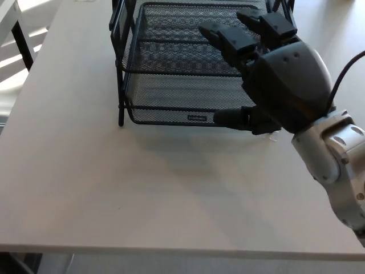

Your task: The robot uses its right hand to grab the drawer kept on the middle of the desk and pull it out towards the robot

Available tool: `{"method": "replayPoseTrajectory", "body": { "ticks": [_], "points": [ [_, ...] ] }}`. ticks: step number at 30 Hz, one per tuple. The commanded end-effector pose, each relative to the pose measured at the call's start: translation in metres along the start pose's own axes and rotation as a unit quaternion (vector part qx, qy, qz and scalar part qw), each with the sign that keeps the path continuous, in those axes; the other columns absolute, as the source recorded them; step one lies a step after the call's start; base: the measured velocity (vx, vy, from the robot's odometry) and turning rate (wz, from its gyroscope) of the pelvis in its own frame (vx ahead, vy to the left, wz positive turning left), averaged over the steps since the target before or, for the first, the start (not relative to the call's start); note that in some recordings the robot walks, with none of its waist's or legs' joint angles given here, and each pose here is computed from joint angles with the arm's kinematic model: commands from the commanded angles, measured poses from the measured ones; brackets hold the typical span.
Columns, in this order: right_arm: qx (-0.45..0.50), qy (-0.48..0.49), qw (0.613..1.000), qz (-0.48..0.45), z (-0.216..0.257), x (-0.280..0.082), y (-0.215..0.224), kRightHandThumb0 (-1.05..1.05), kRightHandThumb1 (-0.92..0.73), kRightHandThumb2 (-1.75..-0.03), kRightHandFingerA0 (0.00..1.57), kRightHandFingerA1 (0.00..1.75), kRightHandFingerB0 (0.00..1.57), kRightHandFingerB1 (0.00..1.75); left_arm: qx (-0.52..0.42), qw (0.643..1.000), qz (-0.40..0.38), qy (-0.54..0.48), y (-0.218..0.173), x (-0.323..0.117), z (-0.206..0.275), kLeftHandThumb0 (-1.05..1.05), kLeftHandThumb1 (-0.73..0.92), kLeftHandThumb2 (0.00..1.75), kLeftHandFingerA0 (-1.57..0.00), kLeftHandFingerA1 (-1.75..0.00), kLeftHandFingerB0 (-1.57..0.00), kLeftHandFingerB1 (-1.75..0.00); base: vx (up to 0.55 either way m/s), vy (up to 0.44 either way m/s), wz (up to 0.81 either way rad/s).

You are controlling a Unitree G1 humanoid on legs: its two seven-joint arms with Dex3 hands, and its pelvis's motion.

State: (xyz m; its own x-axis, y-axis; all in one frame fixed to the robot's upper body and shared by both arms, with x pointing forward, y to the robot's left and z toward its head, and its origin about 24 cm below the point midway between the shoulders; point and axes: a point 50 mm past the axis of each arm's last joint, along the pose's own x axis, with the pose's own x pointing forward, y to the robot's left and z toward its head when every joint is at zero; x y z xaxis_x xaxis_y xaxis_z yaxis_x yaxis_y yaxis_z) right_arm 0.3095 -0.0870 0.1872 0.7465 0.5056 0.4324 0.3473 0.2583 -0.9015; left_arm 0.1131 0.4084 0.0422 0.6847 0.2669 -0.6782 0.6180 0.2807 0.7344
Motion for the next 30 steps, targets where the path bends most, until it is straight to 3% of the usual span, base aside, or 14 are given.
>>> {"method": "replayPoseTrajectory", "body": {
  "ticks": [1, 3, 4, 5, 6, 7, 14, 17, 20, 21, 25, 28, 29, 30],
  "points": [
    [-0.037, -0.013, 0.999, -0.037, 0.001, 0.009, 0.003, -0.86, -0.58, -0.58, 0.00, 0.41, 0.08, 0.35, 0.004, 1.000, 0.001, -0.002, 0.000, -0.001, -0.002, -0.33, 0.68, 0.60, -0.59, -0.87, -0.58, -0.61, 0.00, 0.000, 0.00],
    [-0.052, -0.011, 0.997, -0.049, -0.002, 0.012, 0.007, -0.82, -0.55, -0.57, 0.01, 0.43, 0.10, 0.35, 0.005, 1.000, 0.000, 0.000, 0.001, -0.001, -0.001, -0.32, 0.68, 0.60, -0.58, -0.84, -0.59, -0.59, 0.00, 0.000, 0.00],
    [-0.059, -0.008, 0.997, -0.048, -0.004, 0.014, 0.009, -0.80, -0.46, -0.89, 0.01, 0.33, 0.09, 0.36, 0.004, 1.000, 0.001, 0.001, 0.001, -0.001, -0.001, -0.32, 0.70, 0.60, -0.57, -0.84, -0.58, -0.60, 0.00, 0.000, 0.00],
    [-0.061, -0.006, 0.997, -0.052, -0.005, 0.015, 0.011, -0.79, -0.53, -0.56, 0.00, 0.45, 0.09, 0.35, 0.005, 1.000, 0.000, 0.001, 0.001, -0.001, -0.001, -0.32, 0.69, 0.60, -0.57, -0.85, -0.58, -0.60, 0.00, 0.000, 0.00],
    [-0.066, -0.005, 0.997, -0.050, -0.006, 0.016, 0.012, -0.78, -0.53, -0.56, 0.00, 0.44, 0.08, 0.34, 0.006, 1.000, 0.001, 0.001, 0.001, -0.002, -0.001, -0.33, 0.67, 0.60, -0.58, -0.83, -0.59, -0.59, 0.00, 0.000, 0.00],
    [-0.071, -0.003, 0.996, -0.046, -0.008, 0.017, 0.014, -0.75, -0.43, -0.87, 0.01, 0.32, 0.08, 0.33, 0.008, 1.000, 0.000, -0.001, 0.001, -0.003, -0.001, -0.32, 0.67, 0.60, -0.59, -0.84, -0.59, -0.59, 0.00, 0.000, 0.00],
    [-0.124, 0.007, 0.990, -0.064, -0.021, 0.025, 0.022, -0.78, -0.46, -0.81, 0.02, 0.42, 0.00, 0.10, 0.005, 1.000, 0.009, -0.001, 0.000, -0.004, -0.002, -0.33, 0.68, 0.60, -0.60, -0.86, -0.58, -0.60, 0.00, 0.000, 0.00],
    [-0.150, 0.001, 0.986, -0.078, -0.027, 0.027, 0.024, -0.64, -0.46, -0.55, 0.07, 0.53, 0.00, 0.19, 0.002, 1.000, 0.008, -0.002, 0.000, -0.004, -0.001, -0.33, 0.68, 0.59, -0.58, -0.88, -0.58, -0.62, 0.00, 0.000, 0.00],
    [-0.159, -0.002, 0.984, -0.086, -0.033, 0.029, 0.028, -0.59, -0.45, -0.54, 0.11, 0.54, 0.00, 0.27, 0.000, 1.000, 0.014, -0.005, 0.000, -0.004, -0.002, -0.33, 0.68, 0.59, -0.59, -0.89, -0.59, -0.63, 0.00, 0.000, 0.00],
    [-0.165, -0.002, 0.982, -0.095, -0.035, 0.029, 0.028, -0.61, -0.35, -0.75, 0.16, 0.58, 0.00, 0.31, 0.001, 1.000, 0.016, -0.005, 0.001, -0.003, -0.002, -0.33, 0.68, 0.59, -0.59, -0.90, -0.59, -0.64, 0.00, 0.000, 0.00],
    [-0.185, -0.002, 0.977, -0.106, -0.044, 0.030, 0.032, -0.55, -0.46, -0.54, 0.25, 0.57, 0.04, 0.39, -0.004, 1.000, 0.018, -0.002, 0.001, -0.002, -0.003, -0.29, 0.69, 0.60, -0.58, -0.89, -0.60, -0.64, 0.00, 0.000, 0.00],
    [-0.207, -0.001, 0.972, -0.113, -0.053, 0.032, 0.032, -0.63, -0.35, -0.73, 0.31, 0.62, 0.03, 0.43, -0.019, 1.000, 0.025, -0.004, 0.002, -0.002, -0.004, -0.29, 0.69, 0.60, -0.62, -0.88, -0.64, -0.65, 0.00, 0.000, 0.00],
    [-0.213, 0.000, 0.970, -0.115, -0.056, 0.032, 0.032, -0.39, -0.23, -0.82, 0.36, 0.66, 0.00, 0.49, -0.009, 1.000, 0.028, -0.005, 0.004, -0.001, -0.004, -0.29, 0.70, 0.60, -0.61, -0.89, -0.63, -0.66, 0.00, 0.000, 0.00],
    [-0.219, 0.001, 0.969, -0.114, -0.060, 0.032, 0.034, -0.60, -0.33, -0.74, 0.40, 0.65, 0.16, 0.51, -0.005, 1.000, 0.029, -0.007, 0.005, -0.001, -0.002, -0.31, 0.69, 0.60, -0.60, -0.93, -0.62, -0.69, 0.00, 0.000, 0.00]
  ]
}}
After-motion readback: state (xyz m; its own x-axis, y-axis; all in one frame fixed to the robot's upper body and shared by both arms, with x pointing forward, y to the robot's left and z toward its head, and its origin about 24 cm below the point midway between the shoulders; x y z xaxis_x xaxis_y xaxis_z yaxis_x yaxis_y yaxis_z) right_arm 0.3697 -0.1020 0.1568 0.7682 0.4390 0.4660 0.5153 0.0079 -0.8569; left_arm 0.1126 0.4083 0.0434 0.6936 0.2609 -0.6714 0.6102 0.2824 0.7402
